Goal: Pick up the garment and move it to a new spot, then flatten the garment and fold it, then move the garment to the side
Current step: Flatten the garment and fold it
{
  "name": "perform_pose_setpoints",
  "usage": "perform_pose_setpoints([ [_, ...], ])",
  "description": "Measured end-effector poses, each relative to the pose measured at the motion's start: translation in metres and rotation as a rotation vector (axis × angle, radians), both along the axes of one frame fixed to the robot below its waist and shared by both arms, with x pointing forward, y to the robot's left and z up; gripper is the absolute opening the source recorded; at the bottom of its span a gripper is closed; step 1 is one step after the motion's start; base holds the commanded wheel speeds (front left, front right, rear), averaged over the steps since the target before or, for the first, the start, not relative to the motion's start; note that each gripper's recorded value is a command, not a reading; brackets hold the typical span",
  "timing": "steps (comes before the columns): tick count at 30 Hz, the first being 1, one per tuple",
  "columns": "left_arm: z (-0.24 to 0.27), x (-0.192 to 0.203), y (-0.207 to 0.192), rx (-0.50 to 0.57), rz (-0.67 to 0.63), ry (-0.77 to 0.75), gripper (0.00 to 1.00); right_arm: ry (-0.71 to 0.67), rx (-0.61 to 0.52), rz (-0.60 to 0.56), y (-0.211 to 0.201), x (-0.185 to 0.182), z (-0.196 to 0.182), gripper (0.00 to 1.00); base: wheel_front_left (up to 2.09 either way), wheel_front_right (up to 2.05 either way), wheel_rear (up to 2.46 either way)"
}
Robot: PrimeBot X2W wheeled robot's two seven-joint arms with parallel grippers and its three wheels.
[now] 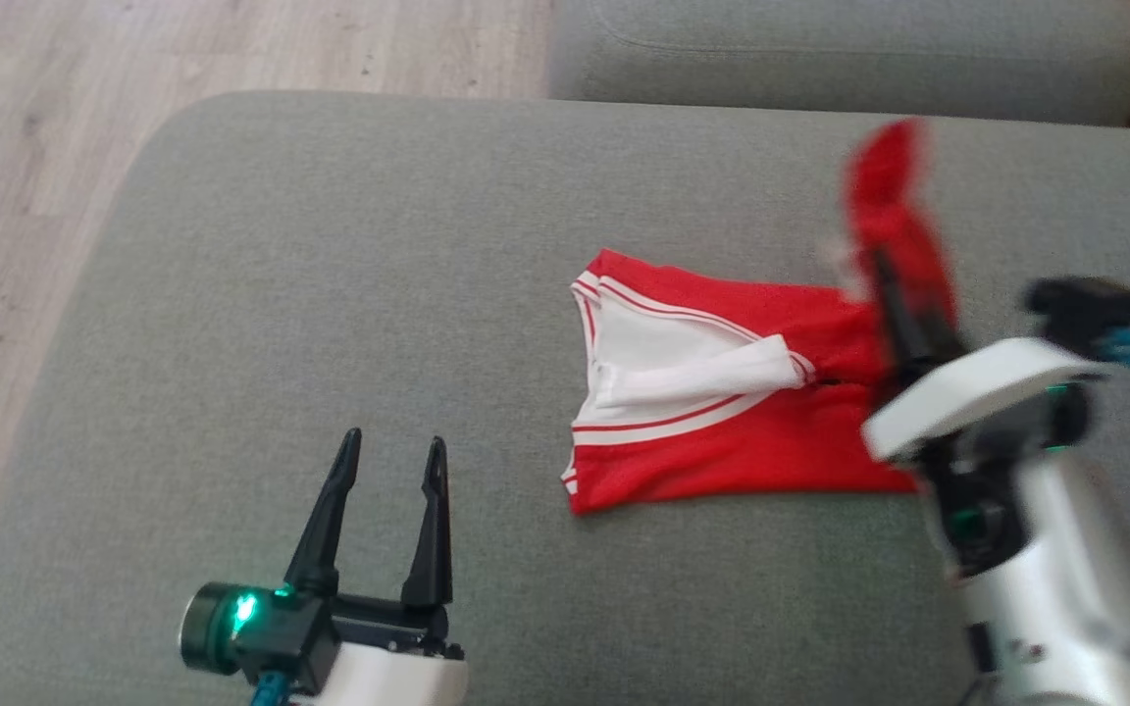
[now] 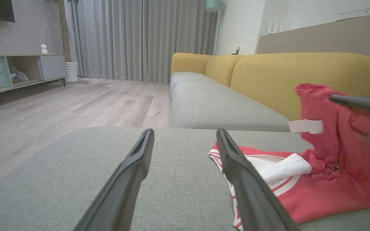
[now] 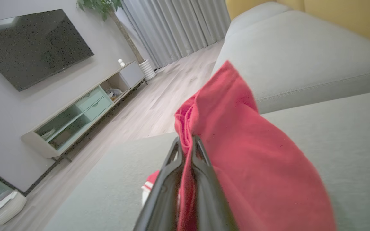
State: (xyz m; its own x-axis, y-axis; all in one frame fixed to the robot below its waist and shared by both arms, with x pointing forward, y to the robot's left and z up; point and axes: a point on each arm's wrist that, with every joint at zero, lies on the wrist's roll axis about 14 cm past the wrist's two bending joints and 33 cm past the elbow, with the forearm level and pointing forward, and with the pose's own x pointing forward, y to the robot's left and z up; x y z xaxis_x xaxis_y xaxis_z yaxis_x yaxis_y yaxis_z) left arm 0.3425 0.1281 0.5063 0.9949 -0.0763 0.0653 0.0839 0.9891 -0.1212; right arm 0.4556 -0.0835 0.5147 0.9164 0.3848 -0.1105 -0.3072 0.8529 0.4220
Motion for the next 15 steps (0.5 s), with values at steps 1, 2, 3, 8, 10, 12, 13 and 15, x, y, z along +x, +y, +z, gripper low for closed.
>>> perform_pose_setpoints([
  [1,0.000,-0.001,0.001,-0.001,0.004,0.000,1.00,0.009,0.011,0.036,0.017,-0.005,-0.001,0.00,0.00,0.00,0.00],
  [2,0.000,-0.002,0.001,-0.003,0.001,-0.001,1.00,0.012,0.019,0.067,0.031,-0.008,0.000,0.00,0.00,0.00,0.00],
  [3,-0.001,-0.003,0.001,-0.001,0.002,0.002,1.00,0.011,0.013,0.098,0.043,-0.011,-0.001,0.00,0.00,0.00,0.00],
  [8,-0.007,-0.010,0.008,0.005,0.019,0.022,1.00,0.054,0.041,0.241,0.092,-0.024,-0.009,0.00,0.00,0.00,0.00],
  [10,-0.008,-0.012,0.012,0.005,0.035,0.026,1.00,0.088,0.072,0.290,0.111,-0.033,-0.018,0.00,0.00,0.00,0.00],
  [12,-0.011,-0.016,0.017,0.006,0.048,0.034,1.00,0.155,0.100,0.351,0.133,-0.047,-0.034,0.43,0.00,0.00,0.00],
  [13,-0.011,-0.017,0.017,0.006,0.051,0.035,1.00,0.173,0.103,0.364,0.137,-0.052,-0.039,1.00,0.00,0.00,0.00],
  [15,-0.010,-0.019,0.018,0.006,0.055,0.030,1.00,0.182,0.114,0.363,0.140,-0.057,-0.044,1.00,0.00,0.00,0.00],
])
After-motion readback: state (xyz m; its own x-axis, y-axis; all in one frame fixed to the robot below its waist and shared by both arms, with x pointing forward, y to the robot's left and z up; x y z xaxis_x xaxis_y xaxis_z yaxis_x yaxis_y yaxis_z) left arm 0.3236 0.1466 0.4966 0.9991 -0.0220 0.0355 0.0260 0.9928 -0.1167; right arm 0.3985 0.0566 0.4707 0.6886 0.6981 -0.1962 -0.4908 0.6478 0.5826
